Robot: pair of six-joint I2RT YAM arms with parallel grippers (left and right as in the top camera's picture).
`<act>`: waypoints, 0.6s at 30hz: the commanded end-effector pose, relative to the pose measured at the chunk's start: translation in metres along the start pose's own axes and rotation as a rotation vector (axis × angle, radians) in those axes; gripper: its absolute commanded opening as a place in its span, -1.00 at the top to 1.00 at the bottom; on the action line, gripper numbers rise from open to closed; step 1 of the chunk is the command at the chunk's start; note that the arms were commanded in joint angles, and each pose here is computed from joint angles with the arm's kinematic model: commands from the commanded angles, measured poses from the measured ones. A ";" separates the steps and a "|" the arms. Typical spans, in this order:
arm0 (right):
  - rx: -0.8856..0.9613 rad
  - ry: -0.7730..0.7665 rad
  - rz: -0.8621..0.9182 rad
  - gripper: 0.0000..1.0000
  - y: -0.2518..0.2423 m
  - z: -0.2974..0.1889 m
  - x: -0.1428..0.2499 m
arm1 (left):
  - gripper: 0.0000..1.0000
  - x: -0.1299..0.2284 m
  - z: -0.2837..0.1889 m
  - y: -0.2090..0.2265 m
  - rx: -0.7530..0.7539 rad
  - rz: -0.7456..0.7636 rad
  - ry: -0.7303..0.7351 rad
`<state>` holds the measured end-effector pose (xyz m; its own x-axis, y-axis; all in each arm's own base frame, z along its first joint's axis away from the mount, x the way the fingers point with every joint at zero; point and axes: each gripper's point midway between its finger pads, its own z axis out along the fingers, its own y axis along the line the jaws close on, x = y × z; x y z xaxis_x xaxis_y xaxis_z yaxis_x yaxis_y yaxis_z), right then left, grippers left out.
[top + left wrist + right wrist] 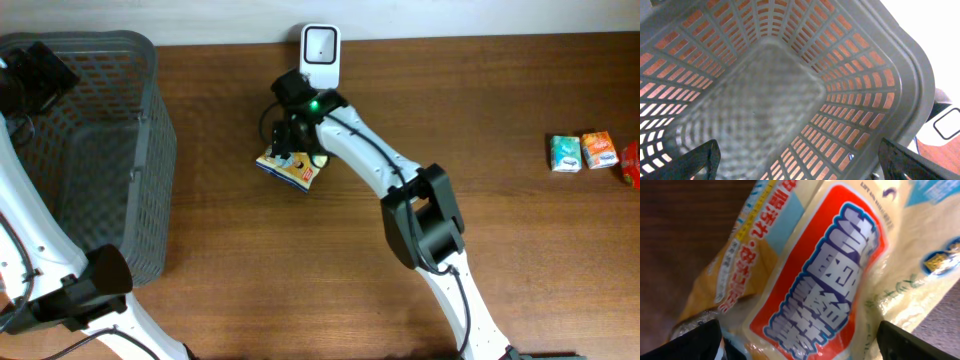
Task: Scan the item barcode
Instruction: 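Hold the yellow bag in front of the white scanner, then carry the yellow bag right and drop it on the item pile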
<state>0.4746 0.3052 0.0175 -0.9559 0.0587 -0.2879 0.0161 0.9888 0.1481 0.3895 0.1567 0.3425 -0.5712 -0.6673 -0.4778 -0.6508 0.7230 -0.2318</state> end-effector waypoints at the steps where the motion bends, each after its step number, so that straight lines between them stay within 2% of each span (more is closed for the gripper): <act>1: 0.067 0.018 0.063 -0.75 -0.012 0.036 0.011 | -0.98 -0.001 -0.013 -0.001 0.015 -0.007 -0.028; 2: 0.079 0.033 0.062 -0.42 -0.015 0.044 0.016 | -0.98 -0.001 -0.013 -0.001 0.015 -0.007 -0.028; 3: 0.095 0.041 0.060 0.19 -0.019 0.050 0.019 | -0.98 -0.001 -0.013 -0.001 0.015 -0.007 -0.028; 4: 0.119 0.040 0.058 0.92 -0.024 0.049 0.019 | -0.98 -0.001 -0.013 -0.001 0.015 -0.007 -0.028; 8: 0.149 -0.038 0.041 0.92 -0.027 0.005 -0.002 | -0.98 -0.001 -0.013 -0.001 0.015 -0.007 -0.028; 12: 0.131 -0.311 -0.146 0.92 -0.014 -0.104 -0.064 | -0.98 -0.001 -0.013 -0.001 0.015 -0.007 -0.028; 14: 0.120 -0.430 -0.289 0.92 -0.004 -0.140 -0.089 | -0.98 -0.001 -0.013 -0.001 0.015 -0.007 -0.028; 18: 0.119 -0.627 -0.473 0.92 0.016 -0.157 -0.133 | -0.98 -0.001 -0.013 -0.001 0.015 -0.007 -0.028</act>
<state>0.5404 0.2973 0.1904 -0.6222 -0.2134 -0.7532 -0.2362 0.9685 -0.0792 0.3894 0.1566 0.3424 -0.5714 -0.6674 -0.4775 -0.6508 0.7230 -0.2317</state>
